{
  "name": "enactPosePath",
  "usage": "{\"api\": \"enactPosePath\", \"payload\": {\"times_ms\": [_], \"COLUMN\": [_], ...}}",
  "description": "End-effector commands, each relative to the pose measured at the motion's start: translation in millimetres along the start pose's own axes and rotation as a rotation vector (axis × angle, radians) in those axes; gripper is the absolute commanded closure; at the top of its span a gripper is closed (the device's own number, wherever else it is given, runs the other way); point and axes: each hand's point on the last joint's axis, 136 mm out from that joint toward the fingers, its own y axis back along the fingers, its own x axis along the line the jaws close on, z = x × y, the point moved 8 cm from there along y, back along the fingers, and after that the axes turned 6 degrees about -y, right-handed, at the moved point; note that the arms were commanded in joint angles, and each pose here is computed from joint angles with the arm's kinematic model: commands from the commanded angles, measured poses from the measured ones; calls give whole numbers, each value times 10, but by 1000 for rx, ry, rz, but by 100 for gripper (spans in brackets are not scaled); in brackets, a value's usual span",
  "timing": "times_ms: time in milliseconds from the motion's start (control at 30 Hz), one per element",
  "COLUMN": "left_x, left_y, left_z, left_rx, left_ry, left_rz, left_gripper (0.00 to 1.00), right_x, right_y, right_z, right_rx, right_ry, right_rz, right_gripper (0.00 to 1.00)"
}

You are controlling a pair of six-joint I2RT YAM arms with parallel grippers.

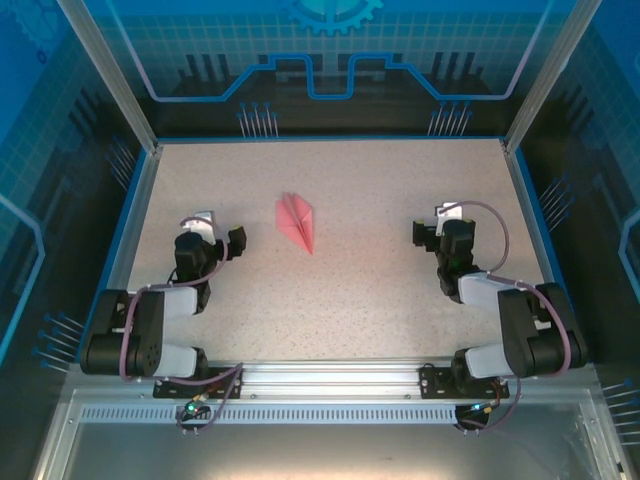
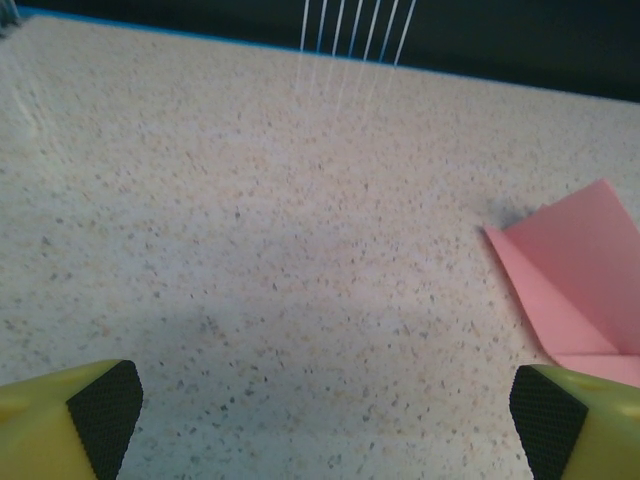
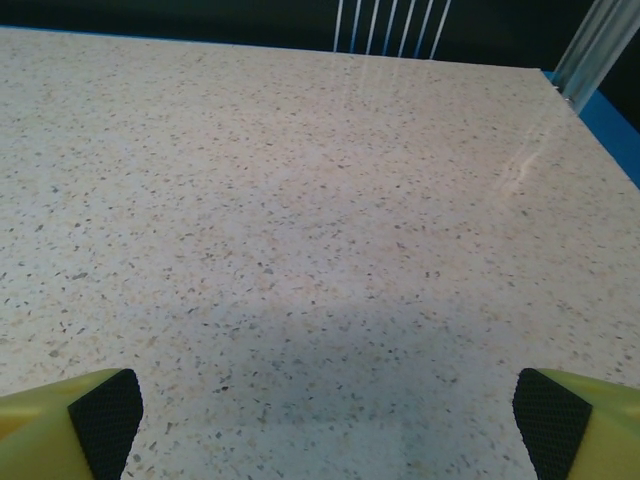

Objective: Fold a paper plane with a square sheet of paper (pick it up from the middle)
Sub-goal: Reset both arms

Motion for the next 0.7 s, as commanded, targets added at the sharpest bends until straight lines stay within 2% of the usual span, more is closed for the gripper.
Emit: {"api": "enactPosePath", "payload": {"times_ms": [0, 133, 400, 667], "left_x": [-11, -2, -46, -80], "left_y": [-88, -159, -257, -267], "left_z": [154, 75, 110, 111], "left_rx": [-63, -70, 4, 11], "left_ry": [-26, -26, -53, -72], "left_rz": [-40, -42, -30, -46], "left_gripper": [2, 2, 1, 2], "right_x": [14, 48, 20, 22], "right_y": [-43, -107, -120, -122], "right_z": [41, -42, -44, -37], "right_rx": [-56, -52, -35, -36], "right_ry": [12, 28, 11, 11], "right_rz": [41, 69, 81, 83], "right_gripper": [1, 1, 1, 1]}}
